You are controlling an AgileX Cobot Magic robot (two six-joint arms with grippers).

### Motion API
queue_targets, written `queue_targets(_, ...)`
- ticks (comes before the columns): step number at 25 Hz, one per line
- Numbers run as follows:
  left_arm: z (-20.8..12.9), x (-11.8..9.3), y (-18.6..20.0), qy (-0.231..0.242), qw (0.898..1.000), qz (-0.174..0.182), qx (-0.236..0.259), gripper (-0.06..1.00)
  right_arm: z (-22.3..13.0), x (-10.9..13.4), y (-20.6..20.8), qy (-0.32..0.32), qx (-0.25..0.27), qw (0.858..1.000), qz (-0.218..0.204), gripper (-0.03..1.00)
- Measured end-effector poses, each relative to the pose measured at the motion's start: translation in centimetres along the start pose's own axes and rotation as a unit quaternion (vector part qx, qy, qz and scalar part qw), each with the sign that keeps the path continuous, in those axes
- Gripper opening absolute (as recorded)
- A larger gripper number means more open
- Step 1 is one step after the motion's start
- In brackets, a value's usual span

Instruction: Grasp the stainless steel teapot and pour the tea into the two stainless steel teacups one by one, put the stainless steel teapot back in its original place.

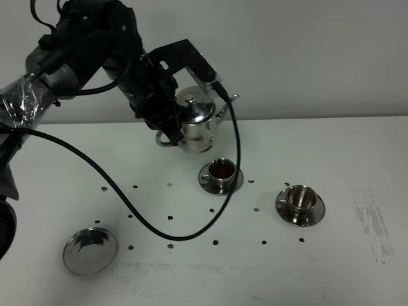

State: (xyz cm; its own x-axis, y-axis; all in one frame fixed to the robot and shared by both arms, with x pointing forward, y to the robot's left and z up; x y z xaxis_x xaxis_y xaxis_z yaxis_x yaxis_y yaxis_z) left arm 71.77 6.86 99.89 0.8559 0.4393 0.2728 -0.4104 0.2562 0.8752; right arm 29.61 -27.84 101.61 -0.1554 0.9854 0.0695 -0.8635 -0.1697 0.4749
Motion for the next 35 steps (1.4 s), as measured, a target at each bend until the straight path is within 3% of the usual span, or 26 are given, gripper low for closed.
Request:
queue_targets(5,3.7,-4.3,0.0,-0.087,0.996,-0.017,-0.025,0.24,0.0,0.0,0.0,0.0,0.0,1.0,0.0,0.45)
queue_targets(9,5.3,-5.7,-1.4,-0.142,0.989,-0.011,-0.045,0.24,0.0,0.0,0.0,0.0,0.0,1.0,0.0,0.45)
queue_targets(18,6.7,-4.7,-4.4,-0.223,0.973,0.017,-0.064,0.24,0.0,0.0,0.0,0.0,0.0,1.0,0.0,0.45)
queue_targets(26,6.5,-4.8,-6.6,-0.354,0.933,0.023,-0.056,0.24,0.0,0.0,0.0,-0.001,0.0,1.0,0.0,0.45)
queue_targets(35,6.8,-3.3,-6.9,-0.414,0.906,0.072,-0.043,0.24,0.0,0.0,0.0,-0.001,0.0,1.0,0.0,0.45)
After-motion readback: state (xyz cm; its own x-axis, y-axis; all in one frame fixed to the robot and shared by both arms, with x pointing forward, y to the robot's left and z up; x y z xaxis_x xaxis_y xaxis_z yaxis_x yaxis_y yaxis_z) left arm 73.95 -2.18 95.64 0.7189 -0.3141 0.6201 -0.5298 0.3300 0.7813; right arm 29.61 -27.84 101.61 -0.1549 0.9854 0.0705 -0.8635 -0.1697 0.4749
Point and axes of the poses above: a point on each arm's last joint axis where the gripper is mounted, y pointing back along that axis away from the gripper, x along the wrist's bending axis when the last joint is at zero, z = x × y, the point moved 8 cm from there along -y, pointing out along that axis toward the gripper, and after that the axes turned 2 degrees about -y, right-handed, at the moved point
